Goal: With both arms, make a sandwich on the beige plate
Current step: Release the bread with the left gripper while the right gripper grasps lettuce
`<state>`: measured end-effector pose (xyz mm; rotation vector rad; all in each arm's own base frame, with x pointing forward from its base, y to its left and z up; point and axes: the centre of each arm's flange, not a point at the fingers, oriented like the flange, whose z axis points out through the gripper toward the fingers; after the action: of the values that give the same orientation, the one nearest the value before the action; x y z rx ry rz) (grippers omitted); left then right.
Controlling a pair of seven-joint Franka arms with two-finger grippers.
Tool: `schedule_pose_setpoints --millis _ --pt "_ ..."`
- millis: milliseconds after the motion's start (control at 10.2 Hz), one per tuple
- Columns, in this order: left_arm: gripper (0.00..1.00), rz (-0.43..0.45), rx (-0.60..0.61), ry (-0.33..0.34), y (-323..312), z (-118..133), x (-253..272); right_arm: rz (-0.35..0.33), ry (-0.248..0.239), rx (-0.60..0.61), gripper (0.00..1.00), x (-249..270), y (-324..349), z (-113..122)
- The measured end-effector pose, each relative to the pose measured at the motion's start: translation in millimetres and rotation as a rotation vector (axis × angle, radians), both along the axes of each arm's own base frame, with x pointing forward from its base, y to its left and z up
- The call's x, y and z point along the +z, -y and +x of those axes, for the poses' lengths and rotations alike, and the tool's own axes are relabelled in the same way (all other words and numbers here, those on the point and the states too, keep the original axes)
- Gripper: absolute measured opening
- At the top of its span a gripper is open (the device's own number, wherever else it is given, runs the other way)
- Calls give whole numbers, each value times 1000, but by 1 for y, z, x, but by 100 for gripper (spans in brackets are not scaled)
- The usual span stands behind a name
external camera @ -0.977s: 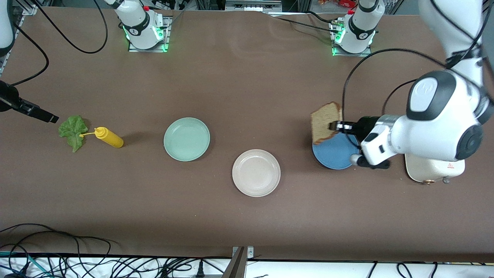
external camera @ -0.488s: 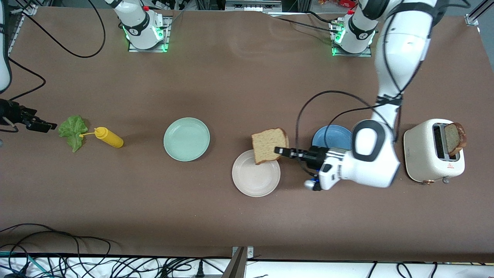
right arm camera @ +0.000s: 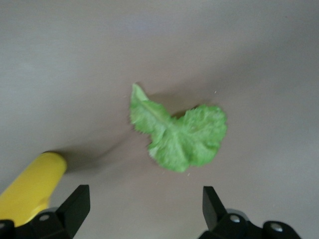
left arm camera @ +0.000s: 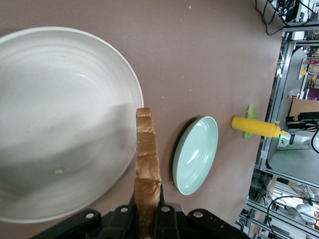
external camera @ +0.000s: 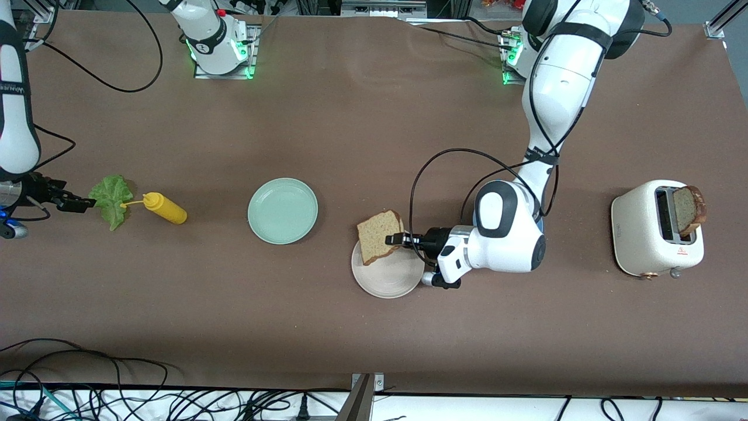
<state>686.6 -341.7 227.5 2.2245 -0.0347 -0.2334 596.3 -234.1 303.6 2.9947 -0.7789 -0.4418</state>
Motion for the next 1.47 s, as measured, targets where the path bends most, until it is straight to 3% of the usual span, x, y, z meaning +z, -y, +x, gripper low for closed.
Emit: schedule_pose_setpoints --millis 488,684,1074,1270,1367,1465 --pt "15 23 15 10 0 0 -21 3 29 54 100 -70 19 -1" --pt "38 30 22 6 -5 1 -26 5 33 74 100 -89 18 -3" --pt "96 71 56 38 -32 17 -21 32 -2 100 100 -117 25 -16" --pt "100 135 46 75 -60 29 -9 44 -25 101 97 -129 23 -23" --pt "100 163 18 74 -74 31 -3 48 -31 101 89 -133 22 -25" --pt "100 175 -8 56 -90 33 3 49 -34 100 73 -134 22 -26"
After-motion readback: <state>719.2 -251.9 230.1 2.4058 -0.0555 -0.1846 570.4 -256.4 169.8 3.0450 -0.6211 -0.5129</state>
